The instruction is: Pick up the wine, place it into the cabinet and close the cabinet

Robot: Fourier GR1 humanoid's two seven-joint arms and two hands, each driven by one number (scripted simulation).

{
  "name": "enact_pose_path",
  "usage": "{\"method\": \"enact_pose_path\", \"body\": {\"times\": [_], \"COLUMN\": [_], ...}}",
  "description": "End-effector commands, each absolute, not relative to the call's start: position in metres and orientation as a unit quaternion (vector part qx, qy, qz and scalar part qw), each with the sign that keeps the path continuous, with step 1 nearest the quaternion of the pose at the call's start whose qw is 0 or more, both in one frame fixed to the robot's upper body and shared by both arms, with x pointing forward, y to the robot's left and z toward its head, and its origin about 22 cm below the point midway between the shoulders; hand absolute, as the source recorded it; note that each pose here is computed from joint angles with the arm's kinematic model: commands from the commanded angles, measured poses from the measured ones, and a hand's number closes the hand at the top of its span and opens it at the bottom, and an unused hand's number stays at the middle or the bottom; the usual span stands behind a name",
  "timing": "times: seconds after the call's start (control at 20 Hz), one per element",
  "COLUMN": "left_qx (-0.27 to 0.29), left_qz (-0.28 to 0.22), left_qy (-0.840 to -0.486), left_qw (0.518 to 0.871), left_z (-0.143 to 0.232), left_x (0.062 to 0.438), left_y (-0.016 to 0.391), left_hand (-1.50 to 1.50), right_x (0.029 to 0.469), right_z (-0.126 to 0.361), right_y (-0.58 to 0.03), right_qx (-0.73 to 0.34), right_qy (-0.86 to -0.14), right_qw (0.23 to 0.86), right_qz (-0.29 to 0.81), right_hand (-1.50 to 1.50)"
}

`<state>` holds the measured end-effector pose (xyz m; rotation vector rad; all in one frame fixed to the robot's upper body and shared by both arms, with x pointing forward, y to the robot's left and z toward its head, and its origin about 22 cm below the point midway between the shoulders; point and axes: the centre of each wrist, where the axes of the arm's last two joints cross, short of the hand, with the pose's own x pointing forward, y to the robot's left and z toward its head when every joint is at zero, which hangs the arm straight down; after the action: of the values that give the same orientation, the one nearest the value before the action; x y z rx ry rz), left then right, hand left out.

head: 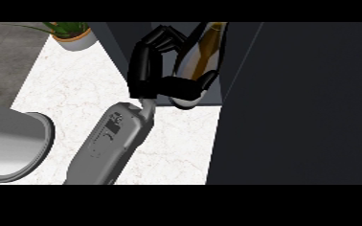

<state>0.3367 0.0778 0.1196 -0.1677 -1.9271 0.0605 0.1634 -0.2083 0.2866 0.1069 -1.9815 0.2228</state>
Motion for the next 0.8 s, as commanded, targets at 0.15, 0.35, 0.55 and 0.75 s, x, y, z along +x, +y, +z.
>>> {"method": "enact_pose_path", "body": {"times": [0.15,0.35,0.55,0.75], "left_qx": [-0.011,0.004,-0.003,0.004], "left_qz": [-0.017,-0.018,-0.015,-0.015], "left_qy": [-0.839,-0.830,-0.827,-0.827], "left_qw": [0.544,0.557,0.562,0.562], "left_z": [0.113,0.086,0.075,0.064], "left_x": [0.349,0.358,0.361,0.364], "left_y": [0.065,0.066,0.066,0.063], "left_hand": [1.50,1.50,1.50,1.50], "right_x": [0.156,0.149,0.156,0.161], "right_z": [0.285,0.295,0.276,0.282], "right_y": [-0.204,-0.217,-0.213,-0.212], "right_qx": [0.078,0.078,0.087,0.083], "right_qy": [-0.833,-0.839,-0.833,-0.838], "right_qw": [0.535,0.527,0.535,0.528], "right_qz": [0.115,0.112,0.109,0.107], "right_hand": [-1.50,-1.50,-1.50,-1.50]}}
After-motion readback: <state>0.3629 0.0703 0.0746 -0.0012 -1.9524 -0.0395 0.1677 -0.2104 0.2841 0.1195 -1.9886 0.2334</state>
